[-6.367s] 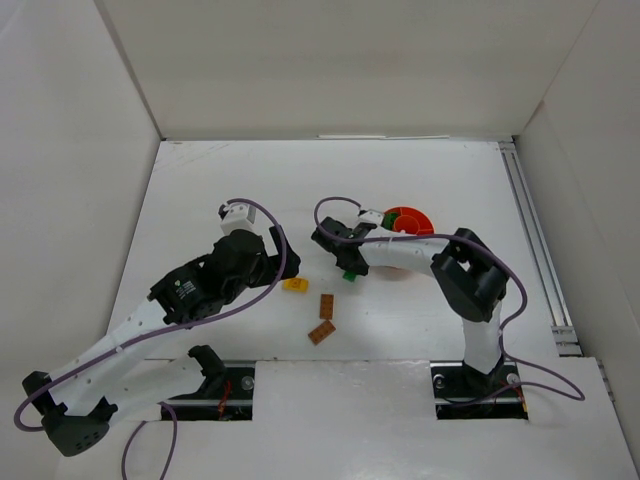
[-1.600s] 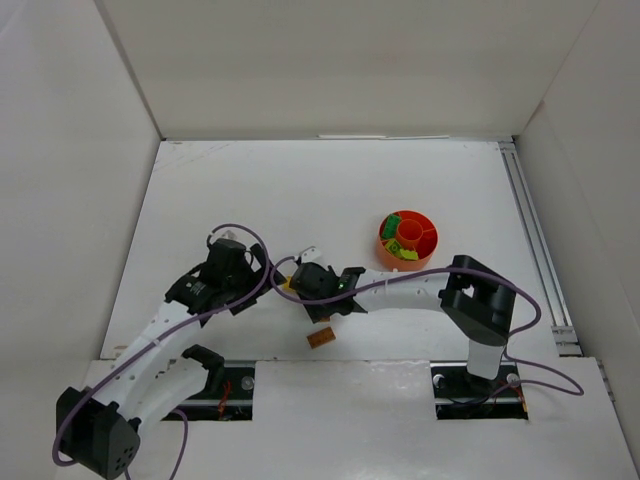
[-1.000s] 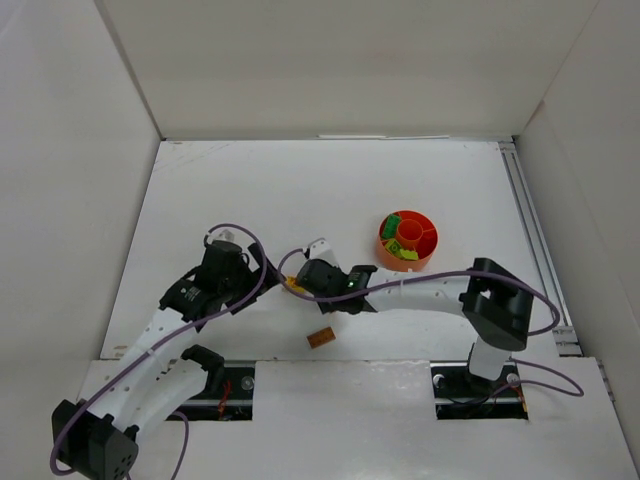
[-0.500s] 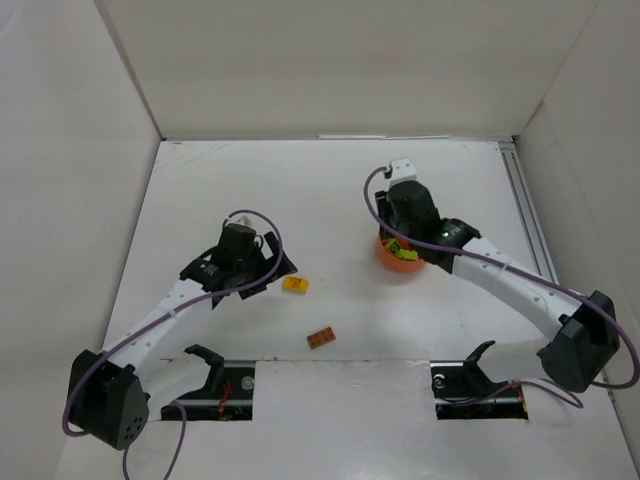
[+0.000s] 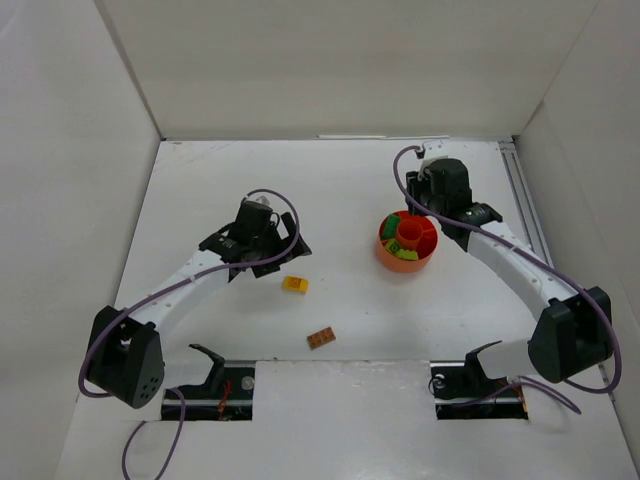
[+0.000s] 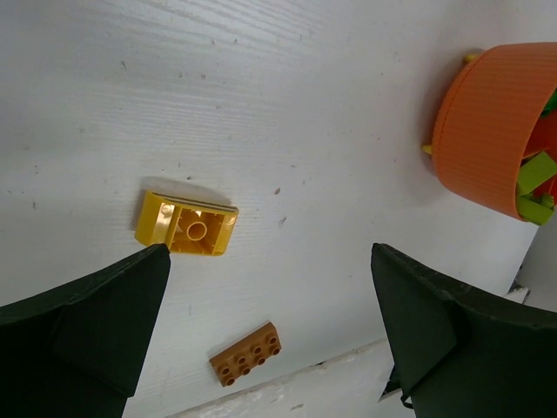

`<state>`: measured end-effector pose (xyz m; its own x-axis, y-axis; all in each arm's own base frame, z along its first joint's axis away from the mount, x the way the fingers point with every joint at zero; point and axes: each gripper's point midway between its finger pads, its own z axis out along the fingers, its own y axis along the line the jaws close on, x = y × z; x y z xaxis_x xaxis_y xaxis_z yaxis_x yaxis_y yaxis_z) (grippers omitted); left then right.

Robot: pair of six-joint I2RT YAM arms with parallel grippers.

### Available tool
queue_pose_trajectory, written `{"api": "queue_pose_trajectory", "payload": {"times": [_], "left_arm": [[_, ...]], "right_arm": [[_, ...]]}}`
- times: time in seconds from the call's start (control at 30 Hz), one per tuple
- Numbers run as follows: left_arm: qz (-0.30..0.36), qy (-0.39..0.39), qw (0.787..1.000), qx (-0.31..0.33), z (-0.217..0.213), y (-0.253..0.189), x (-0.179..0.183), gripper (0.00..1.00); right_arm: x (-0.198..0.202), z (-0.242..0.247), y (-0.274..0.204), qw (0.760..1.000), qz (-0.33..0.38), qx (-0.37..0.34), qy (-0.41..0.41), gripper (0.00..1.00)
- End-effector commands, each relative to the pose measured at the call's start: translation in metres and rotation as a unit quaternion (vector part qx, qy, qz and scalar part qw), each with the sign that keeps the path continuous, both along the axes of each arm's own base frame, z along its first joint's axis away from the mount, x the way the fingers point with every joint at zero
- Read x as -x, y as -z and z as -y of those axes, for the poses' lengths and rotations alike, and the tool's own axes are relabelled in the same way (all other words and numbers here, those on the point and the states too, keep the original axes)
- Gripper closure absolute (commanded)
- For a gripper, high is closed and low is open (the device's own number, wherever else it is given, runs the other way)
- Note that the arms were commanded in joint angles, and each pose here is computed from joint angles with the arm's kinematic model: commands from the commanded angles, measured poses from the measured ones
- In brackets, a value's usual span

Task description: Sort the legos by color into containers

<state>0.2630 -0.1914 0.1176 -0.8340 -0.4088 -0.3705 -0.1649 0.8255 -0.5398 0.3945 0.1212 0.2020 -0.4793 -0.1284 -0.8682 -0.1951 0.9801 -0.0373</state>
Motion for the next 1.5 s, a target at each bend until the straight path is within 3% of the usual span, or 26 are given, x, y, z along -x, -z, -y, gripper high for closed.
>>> {"api": "queue_pose_trajectory", "payload": {"times": [0.0,1.47], "left_arm": [[0.026,0.005,0.999,0.018,0.01,-0.017,-0.01,0.0],[0.027,0.01,0.999,0.026,0.012,-0.023,-0.008,0.0]], "right_arm": [[-0.005,-0.014,-0.013,0.999,0.032,-0.014,-0.037,0.8],[0.02,-0.025,0.01,0.998,0.007,-0.019,-0.059,0.8]]}}
